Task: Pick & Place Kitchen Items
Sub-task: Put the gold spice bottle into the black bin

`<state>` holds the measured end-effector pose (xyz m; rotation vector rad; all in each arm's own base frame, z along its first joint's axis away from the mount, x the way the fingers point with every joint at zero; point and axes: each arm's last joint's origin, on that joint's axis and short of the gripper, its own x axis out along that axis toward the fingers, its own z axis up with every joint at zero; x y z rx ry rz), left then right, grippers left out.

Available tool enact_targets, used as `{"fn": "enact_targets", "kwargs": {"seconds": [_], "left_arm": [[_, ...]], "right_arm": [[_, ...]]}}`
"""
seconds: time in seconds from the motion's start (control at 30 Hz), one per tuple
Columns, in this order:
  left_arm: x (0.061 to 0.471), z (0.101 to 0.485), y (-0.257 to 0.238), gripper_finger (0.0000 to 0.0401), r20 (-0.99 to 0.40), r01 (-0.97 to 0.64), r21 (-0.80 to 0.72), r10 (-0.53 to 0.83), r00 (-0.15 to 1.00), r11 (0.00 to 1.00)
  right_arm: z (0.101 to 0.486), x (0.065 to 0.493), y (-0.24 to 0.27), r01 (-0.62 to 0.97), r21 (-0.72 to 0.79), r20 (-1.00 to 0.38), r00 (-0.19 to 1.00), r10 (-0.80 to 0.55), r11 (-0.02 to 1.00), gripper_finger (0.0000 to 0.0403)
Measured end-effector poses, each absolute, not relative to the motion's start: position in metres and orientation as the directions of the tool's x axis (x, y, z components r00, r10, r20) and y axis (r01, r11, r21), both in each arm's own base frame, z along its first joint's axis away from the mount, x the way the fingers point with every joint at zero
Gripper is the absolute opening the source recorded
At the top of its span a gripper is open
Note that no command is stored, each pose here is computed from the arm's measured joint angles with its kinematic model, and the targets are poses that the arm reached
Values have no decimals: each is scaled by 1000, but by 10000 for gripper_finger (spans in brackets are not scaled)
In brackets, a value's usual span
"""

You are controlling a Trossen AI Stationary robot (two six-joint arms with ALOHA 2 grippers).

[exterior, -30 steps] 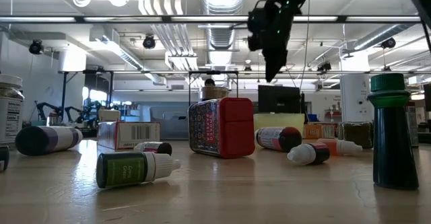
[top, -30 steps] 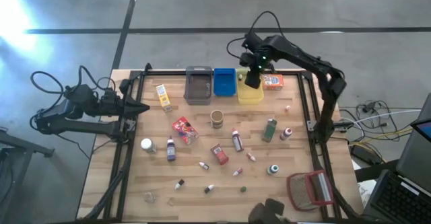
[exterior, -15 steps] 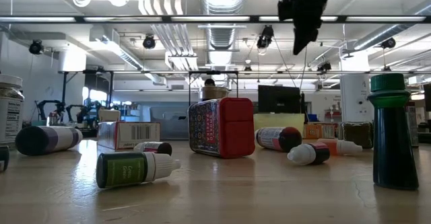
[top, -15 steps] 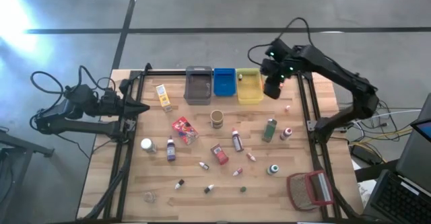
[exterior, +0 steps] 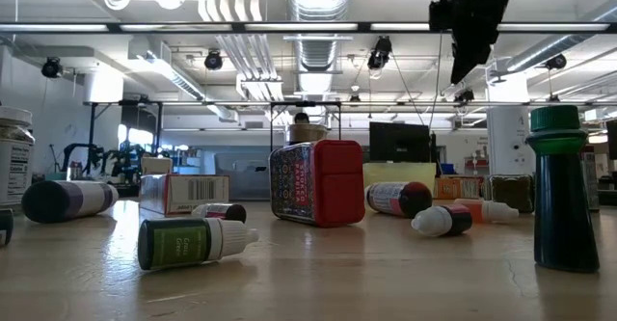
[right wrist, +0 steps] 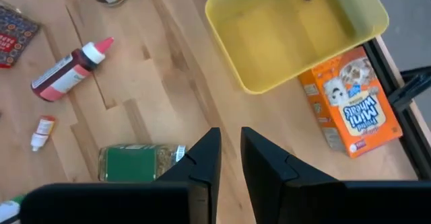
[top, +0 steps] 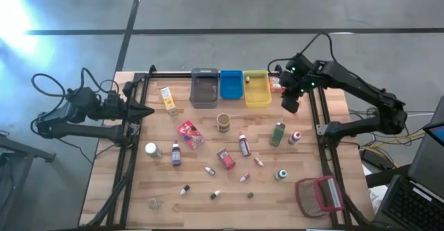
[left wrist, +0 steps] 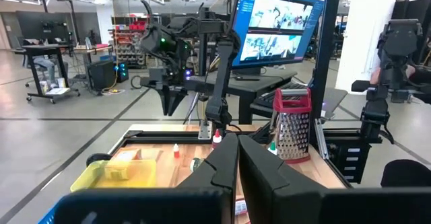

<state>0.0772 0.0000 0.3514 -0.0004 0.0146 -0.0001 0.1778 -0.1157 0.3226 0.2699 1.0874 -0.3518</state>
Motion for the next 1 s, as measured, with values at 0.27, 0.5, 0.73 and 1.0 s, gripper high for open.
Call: {"fn": "enact_targets", "kwargs": {"seconds": [0.27, 0.5, 0.73, 1.0], "left_arm": [[77, 351, 0, 19, -15, 0, 0, 0, 1000, 1000], [77, 351, 0, 19, -15, 0, -1, 0, 1000, 1000], [77, 351, 0, 19, -15, 0, 0, 0, 1000, 1000], [77, 351, 0, 19, -15, 0, -1, 0, 1000, 1000]], "right_arm": [[311, 193, -105, 337, 31, -856, 495, -149, 941, 75], [304, 200, -93, 278, 33, -861, 495, -114, 960, 99], [299, 196, -84, 301, 66, -867, 489, -94, 951, 109], [298, 196, -69, 276, 88, -889, 456, -50, 957, 93]]}}
